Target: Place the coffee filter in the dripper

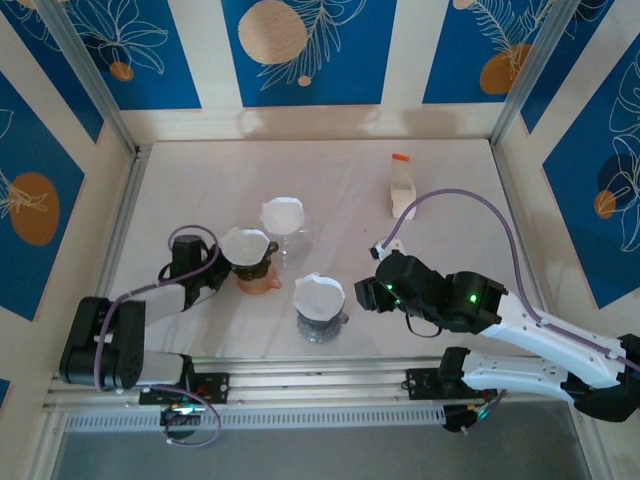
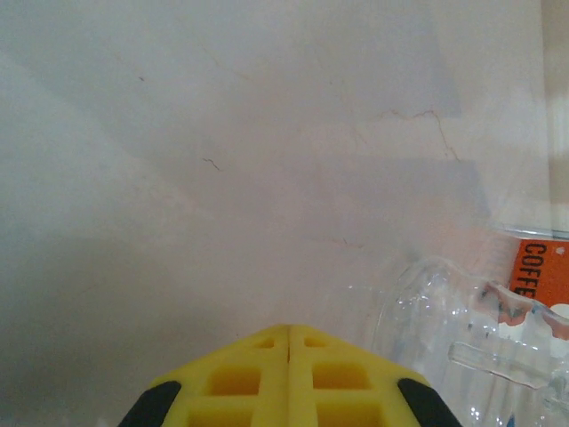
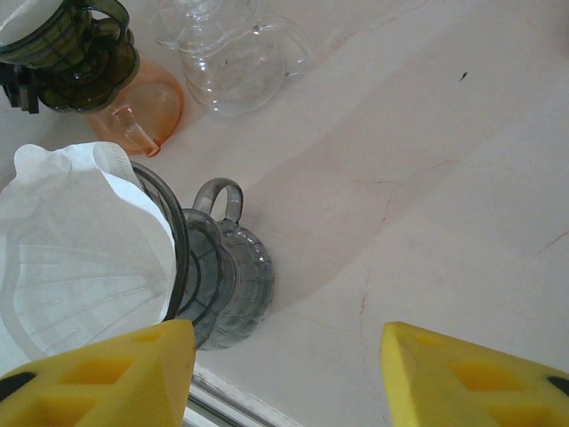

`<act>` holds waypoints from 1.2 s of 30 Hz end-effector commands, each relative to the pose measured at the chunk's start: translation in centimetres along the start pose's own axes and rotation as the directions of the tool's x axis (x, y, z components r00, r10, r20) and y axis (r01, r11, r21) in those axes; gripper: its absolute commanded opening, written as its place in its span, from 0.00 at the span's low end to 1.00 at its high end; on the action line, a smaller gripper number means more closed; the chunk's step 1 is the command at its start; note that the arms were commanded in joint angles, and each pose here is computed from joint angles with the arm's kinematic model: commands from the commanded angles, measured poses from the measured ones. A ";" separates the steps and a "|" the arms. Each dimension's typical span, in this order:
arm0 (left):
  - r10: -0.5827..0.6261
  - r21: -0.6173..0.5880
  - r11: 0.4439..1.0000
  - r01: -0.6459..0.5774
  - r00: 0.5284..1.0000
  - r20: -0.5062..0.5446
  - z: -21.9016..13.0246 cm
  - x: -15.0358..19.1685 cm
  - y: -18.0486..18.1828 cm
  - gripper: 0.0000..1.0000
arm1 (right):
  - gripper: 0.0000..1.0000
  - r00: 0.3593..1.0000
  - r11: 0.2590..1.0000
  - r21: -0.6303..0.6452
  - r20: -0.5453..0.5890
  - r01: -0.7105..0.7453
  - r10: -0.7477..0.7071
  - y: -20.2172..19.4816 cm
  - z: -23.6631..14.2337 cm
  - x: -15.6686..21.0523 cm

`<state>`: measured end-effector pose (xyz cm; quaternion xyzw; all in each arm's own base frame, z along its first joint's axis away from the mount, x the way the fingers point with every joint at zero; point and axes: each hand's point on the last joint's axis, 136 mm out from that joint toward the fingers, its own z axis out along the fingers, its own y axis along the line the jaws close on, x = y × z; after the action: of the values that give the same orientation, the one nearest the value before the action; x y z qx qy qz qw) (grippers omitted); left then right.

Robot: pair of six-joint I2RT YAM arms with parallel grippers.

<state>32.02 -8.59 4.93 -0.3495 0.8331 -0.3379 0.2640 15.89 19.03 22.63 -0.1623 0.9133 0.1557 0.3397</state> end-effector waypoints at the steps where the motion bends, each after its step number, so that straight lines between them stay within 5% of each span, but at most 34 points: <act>1: 0.031 -0.097 0.995 -0.026 0.998 0.049 -1.4 -1.0 1.6 0.00 | 0.58 0.999 1.000 0.013 0.027 -0.023 0.023 -0.4 -0.3 -0.3; 8: 0.025 -0.214 0.977 0.018 0.980 0.197 -5.7 -4.6 3.5 0.00 | 0.58 0.998 0.999 0.042 0.054 -0.028 0.025 -1.0 -0.4 -0.7; 13: 0.101 -0.211 0.977 -0.021 0.922 0.375 -11.1 -8.2 1.2 0.01 | 0.64 0.995 0.998 0.045 0.097 -0.041 0.036 -1.4 -0.6 -1.1; 15: 0.157 -0.222 0.973 -0.064 0.888 0.432 -13.1 -9.5 -0.6 0.15 | 0.68 0.993 0.998 0.047 0.115 -0.041 0.036 -1.5 -0.6 -1.3; 17: 0.208 -0.235 0.966 -0.107 0.862 0.463 -14.4 -10.6 -2.0 0.39 | 1.00 0.990 0.998 0.053 0.135 -0.043 0.036 -1.7 -0.5 -1.7; 21: 0.285 -0.291 0.945 -0.150 0.815 0.505 -16.4 -12.6 -4.0 0.84 | 0.99 0.983 0.997 0.061 0.179 -0.041 0.030 -1.8 -0.3 -2.8; 24: 0.349 -0.327 0.925 -0.193 0.772 0.532 -17.5 -14.0 -5.4 1.00 | 0.99 0.974 0.996 0.080 0.226 -0.036 0.018 -2.2 -0.3 -3.9; 31: 0.496 -0.341 0.868 -0.361 0.642 0.584 -16.2 -16.6 -7.9 1.00 | 0.99 0.951 0.986 0.161 0.308 -0.049 -0.003 -3.6 -0.6 -5.8; 36: 0.689 -0.425 0.724 -0.543 0.602 0.403 -11.3 -17.3 -7.4 1.00 | 0.99 0.948 0.978 0.196 0.319 -0.074 0.008 -4.8 -0.4 -5.4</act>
<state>36.21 5.18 21.67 -0.2288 0.8116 -0.0349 0.5364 20.82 16.66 25.44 -0.1003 0.8695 0.1077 0.4714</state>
